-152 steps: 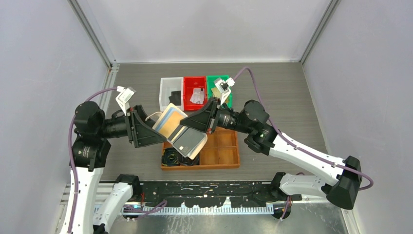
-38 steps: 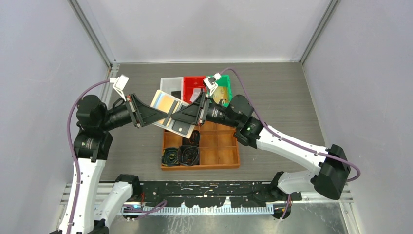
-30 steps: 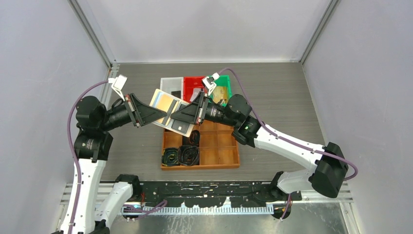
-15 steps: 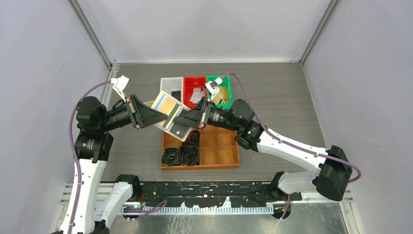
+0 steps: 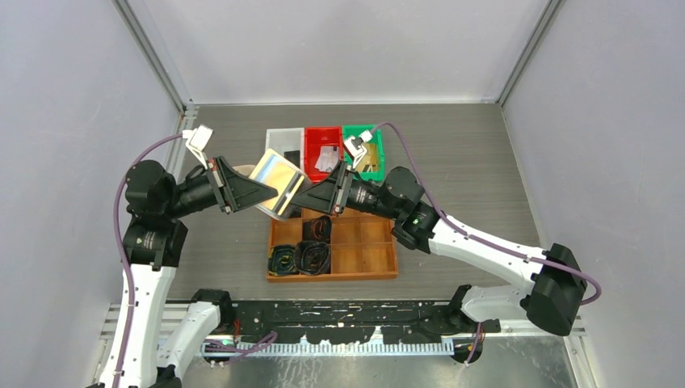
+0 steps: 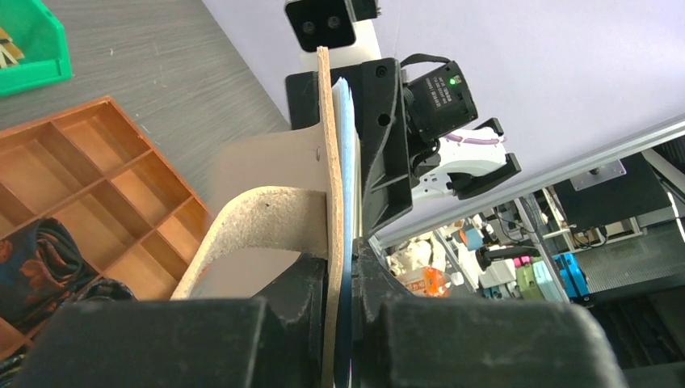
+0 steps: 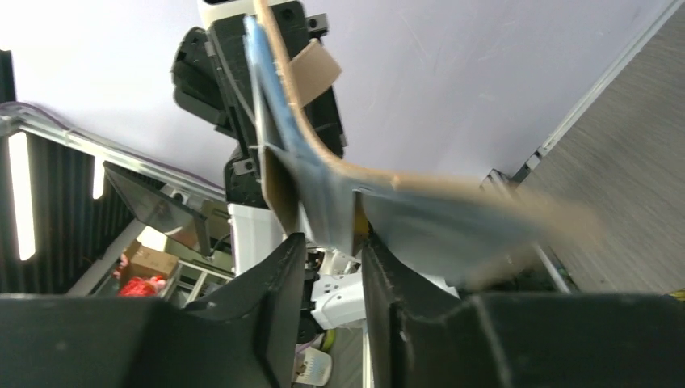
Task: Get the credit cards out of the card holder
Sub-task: Remove the credit card from the card holder.
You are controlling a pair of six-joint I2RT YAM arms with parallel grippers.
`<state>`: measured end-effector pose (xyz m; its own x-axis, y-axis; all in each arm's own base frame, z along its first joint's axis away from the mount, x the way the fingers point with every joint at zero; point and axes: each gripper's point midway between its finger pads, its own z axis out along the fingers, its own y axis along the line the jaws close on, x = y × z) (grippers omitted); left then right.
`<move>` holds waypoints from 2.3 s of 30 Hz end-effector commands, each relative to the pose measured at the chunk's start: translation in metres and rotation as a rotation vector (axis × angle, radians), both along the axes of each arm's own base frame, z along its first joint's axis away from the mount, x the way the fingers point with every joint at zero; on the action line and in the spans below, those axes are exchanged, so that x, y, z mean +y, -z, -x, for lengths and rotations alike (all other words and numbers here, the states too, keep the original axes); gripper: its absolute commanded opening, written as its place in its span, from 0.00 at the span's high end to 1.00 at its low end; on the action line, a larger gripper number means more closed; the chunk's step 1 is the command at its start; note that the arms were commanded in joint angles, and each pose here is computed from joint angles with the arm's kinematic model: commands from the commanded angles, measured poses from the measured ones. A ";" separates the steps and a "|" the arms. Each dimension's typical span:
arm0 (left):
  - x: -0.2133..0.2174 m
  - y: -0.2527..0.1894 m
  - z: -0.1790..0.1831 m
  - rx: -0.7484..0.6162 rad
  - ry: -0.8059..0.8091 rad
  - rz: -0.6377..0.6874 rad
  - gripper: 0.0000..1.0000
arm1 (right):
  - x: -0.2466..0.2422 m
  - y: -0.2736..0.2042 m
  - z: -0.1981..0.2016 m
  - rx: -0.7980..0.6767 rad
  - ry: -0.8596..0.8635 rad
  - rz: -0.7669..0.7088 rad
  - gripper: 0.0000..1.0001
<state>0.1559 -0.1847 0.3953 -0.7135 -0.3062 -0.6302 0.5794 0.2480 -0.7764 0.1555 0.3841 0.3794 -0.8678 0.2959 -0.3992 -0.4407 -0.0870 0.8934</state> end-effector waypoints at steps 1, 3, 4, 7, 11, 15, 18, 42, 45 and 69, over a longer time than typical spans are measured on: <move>0.000 -0.017 0.011 -0.094 0.017 0.002 1.00 | 0.000 -0.042 0.003 -0.064 -0.016 -0.117 0.59; 0.000 -0.017 0.010 -0.094 0.011 -0.004 1.00 | 0.000 -0.046 0.006 -0.071 -0.023 -0.131 0.59; 0.000 -0.017 0.010 -0.093 0.009 -0.005 1.00 | 0.000 -0.046 0.006 -0.070 -0.023 -0.130 0.59; 0.000 -0.017 0.008 -0.093 0.004 -0.005 1.00 | -0.001 -0.045 0.007 -0.071 -0.028 -0.129 0.63; 0.000 -0.020 0.007 -0.094 0.000 -0.001 1.00 | -0.003 -0.031 0.008 -0.047 -0.024 -0.091 0.67; 0.000 -0.024 0.008 -0.098 0.000 0.008 1.00 | -0.011 -0.016 0.007 -0.035 0.017 -0.052 0.69; 0.000 -0.026 0.008 -0.093 0.001 0.015 1.00 | -0.015 -0.013 0.009 -0.043 0.026 -0.041 0.69; 0.000 -0.023 0.009 -0.085 0.011 0.015 1.00 | 0.001 -0.059 0.015 -0.123 -0.059 -0.143 0.65; 0.000 -0.023 0.010 -0.086 0.014 0.014 1.00 | 0.004 -0.059 0.013 -0.119 -0.059 -0.144 0.76; 0.001 -0.029 0.007 -0.093 -0.015 0.017 0.91 | -0.011 -0.026 0.013 -0.107 0.013 -0.086 0.99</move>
